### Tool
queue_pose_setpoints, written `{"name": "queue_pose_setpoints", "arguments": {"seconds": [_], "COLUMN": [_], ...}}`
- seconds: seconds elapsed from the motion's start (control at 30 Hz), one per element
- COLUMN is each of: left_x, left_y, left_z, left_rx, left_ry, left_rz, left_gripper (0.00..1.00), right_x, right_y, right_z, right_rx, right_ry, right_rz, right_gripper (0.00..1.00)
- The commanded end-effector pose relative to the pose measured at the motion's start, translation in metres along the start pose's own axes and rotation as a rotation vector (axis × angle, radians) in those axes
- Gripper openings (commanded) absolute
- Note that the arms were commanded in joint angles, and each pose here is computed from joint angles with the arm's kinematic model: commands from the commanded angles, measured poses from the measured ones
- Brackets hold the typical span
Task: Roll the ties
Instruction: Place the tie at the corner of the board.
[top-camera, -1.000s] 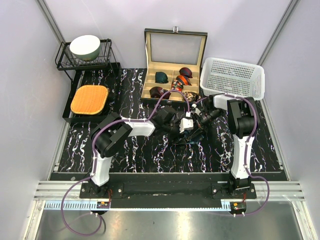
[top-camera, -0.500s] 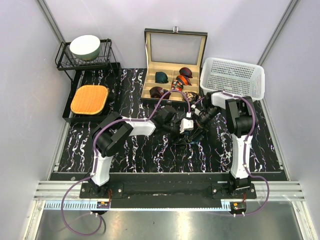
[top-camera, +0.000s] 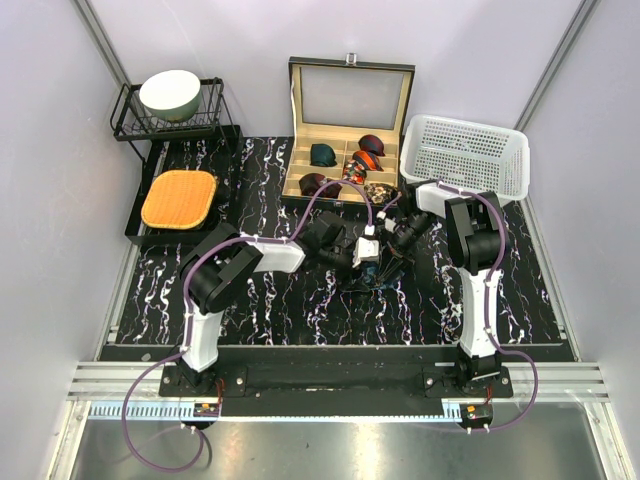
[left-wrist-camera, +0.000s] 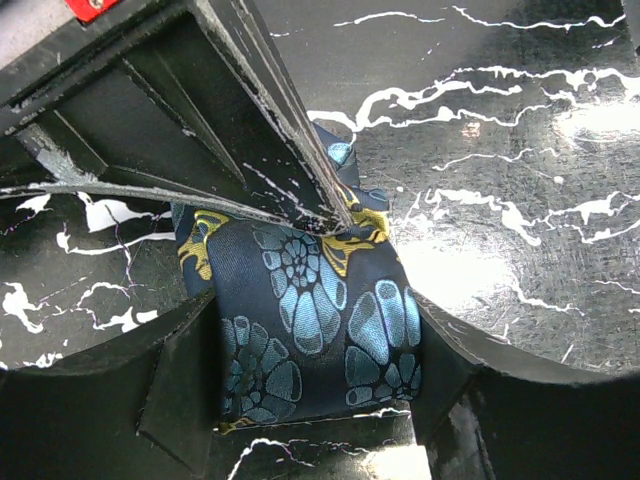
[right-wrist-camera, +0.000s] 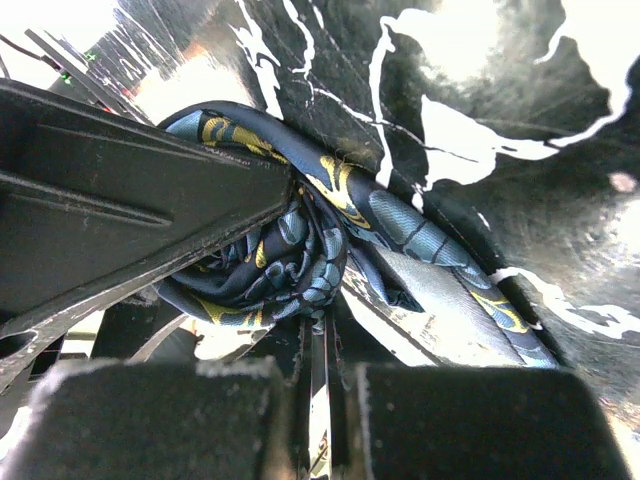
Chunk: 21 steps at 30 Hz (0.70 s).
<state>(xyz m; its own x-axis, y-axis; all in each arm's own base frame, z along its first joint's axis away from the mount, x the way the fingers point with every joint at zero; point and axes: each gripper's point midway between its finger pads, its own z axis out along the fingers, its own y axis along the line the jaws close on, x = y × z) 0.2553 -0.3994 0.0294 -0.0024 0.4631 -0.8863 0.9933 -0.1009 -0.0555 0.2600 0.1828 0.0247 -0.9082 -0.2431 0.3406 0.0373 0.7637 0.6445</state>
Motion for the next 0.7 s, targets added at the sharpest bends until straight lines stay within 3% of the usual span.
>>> {"name": "queue_pose_setpoints", "arguments": {"seconds": [0.0,0.2,0.4,0.47,0.53,0.57,0.67], "left_x": [-0.028,-0.03,-0.01,0.007,0.019,0.033,0.058], "left_y": [-0.005,0.003,0.007,0.005,0.003,-0.001,-0.011], "left_z": [0.004,0.007,0.008,0.003,-0.002,-0.006,-0.015], "left_rx": [0.053,0.034,0.0,-0.025,-0.041,-0.05,-0.052], "left_ry": [-0.09,-0.094,-0.009,0.068,0.133,0.197,0.324], "left_rz": [0.043,0.05,0.001,-0.039,-0.055,-0.087,-0.103], "left_gripper": [0.68,0.67,0.34,0.23,0.12,0.1,0.03], "right_x": [-0.044,-0.041,-0.036,-0.033,-0.031,-0.031,-0.026], "right_y": [-0.07,-0.072,-0.06,-0.046,-0.027,-0.021,-0.009], "right_z": [0.029,0.033,0.031,0.027,0.013,-0.002,-0.034], "right_rx": [0.266,0.257,0.2,0.128,0.062,0.036,-0.052], "right_ry": [-0.072,-0.044,-0.042,-0.053,-0.091,-0.131,-0.202], "right_rz": [-0.076,-0.065,-0.086,-0.085,-0.091,-0.091,-0.076], "right_gripper": [0.0,0.0,0.03,0.22,0.33,0.43,0.61]}}
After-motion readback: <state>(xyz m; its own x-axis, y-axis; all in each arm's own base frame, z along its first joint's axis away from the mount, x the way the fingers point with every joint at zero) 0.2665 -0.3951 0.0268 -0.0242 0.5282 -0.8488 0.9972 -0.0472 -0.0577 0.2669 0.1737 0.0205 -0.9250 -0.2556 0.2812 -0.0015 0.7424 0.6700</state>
